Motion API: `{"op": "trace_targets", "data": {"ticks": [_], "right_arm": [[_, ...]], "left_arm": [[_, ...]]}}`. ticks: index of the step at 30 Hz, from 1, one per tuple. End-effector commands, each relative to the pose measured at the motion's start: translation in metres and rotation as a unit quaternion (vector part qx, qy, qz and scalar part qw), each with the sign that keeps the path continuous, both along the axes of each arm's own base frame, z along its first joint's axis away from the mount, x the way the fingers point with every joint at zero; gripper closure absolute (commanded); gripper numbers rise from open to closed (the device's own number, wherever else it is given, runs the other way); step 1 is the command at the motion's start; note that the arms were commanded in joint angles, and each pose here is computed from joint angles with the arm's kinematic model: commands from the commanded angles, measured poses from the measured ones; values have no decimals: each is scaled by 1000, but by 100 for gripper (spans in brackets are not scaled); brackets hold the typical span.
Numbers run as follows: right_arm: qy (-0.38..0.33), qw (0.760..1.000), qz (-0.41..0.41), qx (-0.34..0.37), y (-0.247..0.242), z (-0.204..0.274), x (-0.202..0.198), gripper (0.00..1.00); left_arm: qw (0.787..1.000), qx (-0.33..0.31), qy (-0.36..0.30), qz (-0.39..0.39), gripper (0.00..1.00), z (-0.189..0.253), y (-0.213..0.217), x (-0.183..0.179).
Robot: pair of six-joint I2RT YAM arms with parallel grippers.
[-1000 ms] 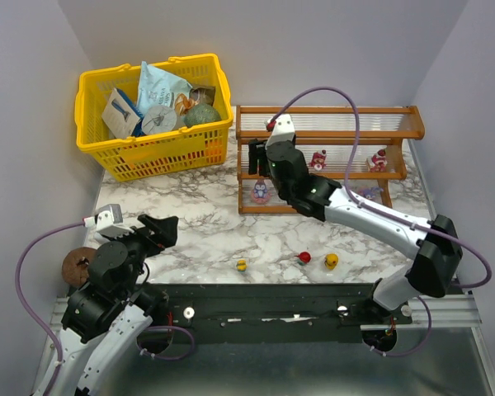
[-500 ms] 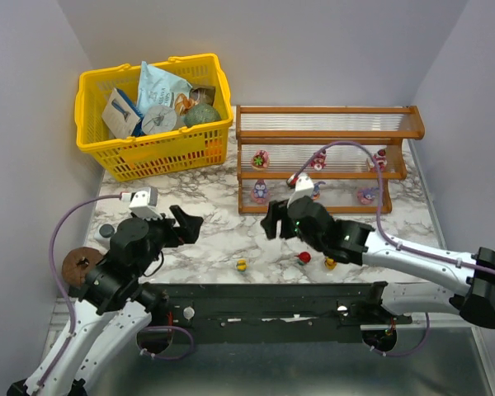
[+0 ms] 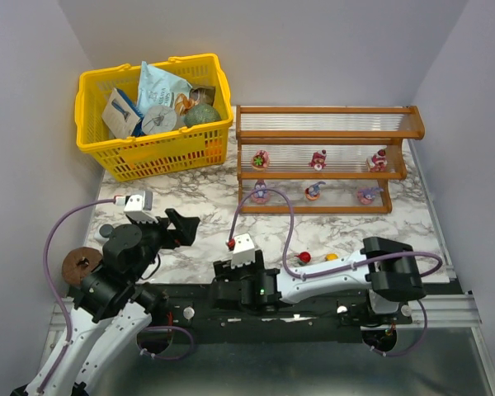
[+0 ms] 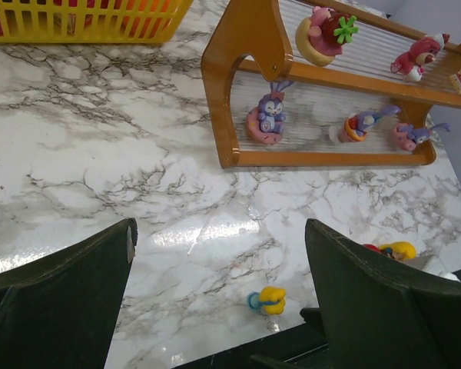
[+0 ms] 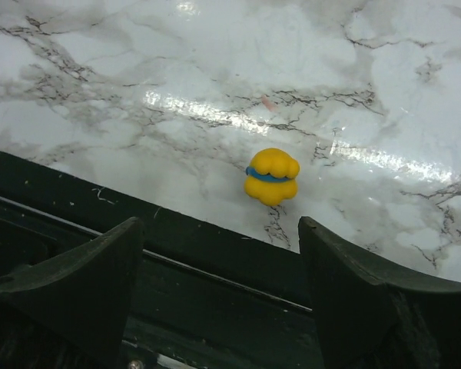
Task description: Place and organize the plastic toys onto the shelf
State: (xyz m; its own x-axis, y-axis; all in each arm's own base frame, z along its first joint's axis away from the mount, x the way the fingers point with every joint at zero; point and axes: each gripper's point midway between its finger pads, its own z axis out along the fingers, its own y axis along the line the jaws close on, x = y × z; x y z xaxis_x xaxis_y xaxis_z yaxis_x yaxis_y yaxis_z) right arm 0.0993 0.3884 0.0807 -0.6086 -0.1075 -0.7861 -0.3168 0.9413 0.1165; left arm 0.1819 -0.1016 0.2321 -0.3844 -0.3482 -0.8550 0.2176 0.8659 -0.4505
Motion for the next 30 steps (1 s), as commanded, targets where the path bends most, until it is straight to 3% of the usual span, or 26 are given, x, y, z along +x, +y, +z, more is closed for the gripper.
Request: {"op": "trace_targets", "data": {"ticks": [1,13,20,30], "right_arm": [[-20,997,-73,8,-15,-10,11,12],[-25,996,-88,-5,-21,-36,26,21],[-25,996,-85,-7,-17,-43,37,35],[-32,996,-78,-15,-10,-47,42,42]], "left_arm": [[1000,8,3,10,1,-5,2,5],[1000,9,7,0,1,-7,-2,5],[1000,8,6,-1,1,-6,-3,5],[1000,9,7,-2,1,-6,-3,5]]}}
